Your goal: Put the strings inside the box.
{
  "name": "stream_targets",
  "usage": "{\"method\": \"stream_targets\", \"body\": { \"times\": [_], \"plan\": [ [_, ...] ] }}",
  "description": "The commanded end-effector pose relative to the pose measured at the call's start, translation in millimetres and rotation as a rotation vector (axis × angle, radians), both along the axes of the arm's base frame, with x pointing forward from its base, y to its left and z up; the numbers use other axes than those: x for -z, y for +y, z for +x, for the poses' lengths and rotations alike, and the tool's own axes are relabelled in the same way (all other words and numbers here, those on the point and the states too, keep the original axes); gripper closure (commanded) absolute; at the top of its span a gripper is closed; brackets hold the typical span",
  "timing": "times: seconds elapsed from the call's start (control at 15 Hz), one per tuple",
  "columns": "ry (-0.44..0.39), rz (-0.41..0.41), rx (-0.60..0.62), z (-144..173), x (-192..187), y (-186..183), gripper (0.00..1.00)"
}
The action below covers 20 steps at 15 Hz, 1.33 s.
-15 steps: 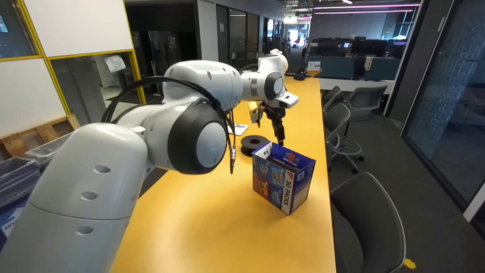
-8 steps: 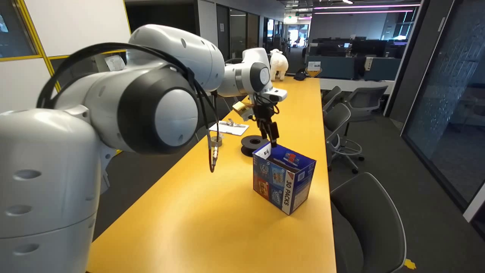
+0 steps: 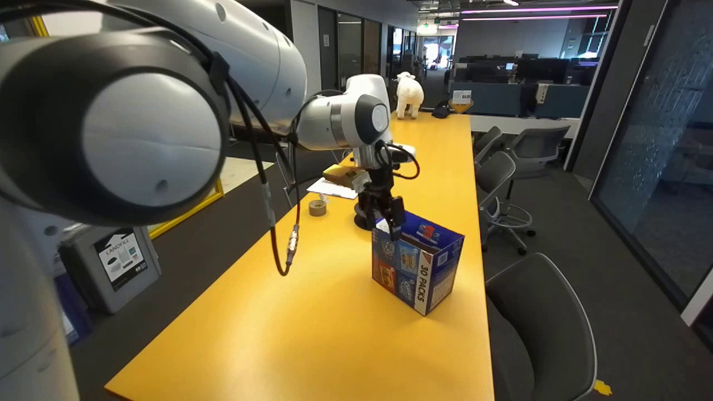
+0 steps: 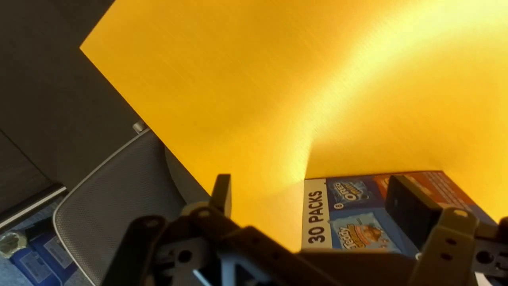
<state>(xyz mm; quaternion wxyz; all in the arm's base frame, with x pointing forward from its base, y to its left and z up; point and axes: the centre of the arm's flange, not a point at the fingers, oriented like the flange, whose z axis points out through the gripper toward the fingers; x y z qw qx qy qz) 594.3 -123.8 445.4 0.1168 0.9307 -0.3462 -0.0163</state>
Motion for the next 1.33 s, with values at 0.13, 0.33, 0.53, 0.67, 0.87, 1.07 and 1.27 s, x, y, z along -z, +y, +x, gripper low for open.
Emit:
{"method": "stream_targets", "body": {
  "times": [0.13, 0.33, 0.53, 0.67, 0.87, 1.07, 1.27],
  "plan": [
    [-0.007, 0.018, -0.22, -116, -4, 4, 0.0],
    [-0.037, 0.022, -0.315, -159, -3, 9, 0.0],
    [-0.084, 0.072, -0.33, -203, -9, 17, 0.0],
    [-0.133, 0.16, -0.293, -234, -15, 26, 0.0],
    [-0.131, 0.238, -0.304, -264, -22, 37, 0.0],
    [-0.113, 0.257, -0.304, -285, -25, 44, 0.0],
    [-0.089, 0.249, -0.299, -299, -27, 50, 0.0]
  ]
}}
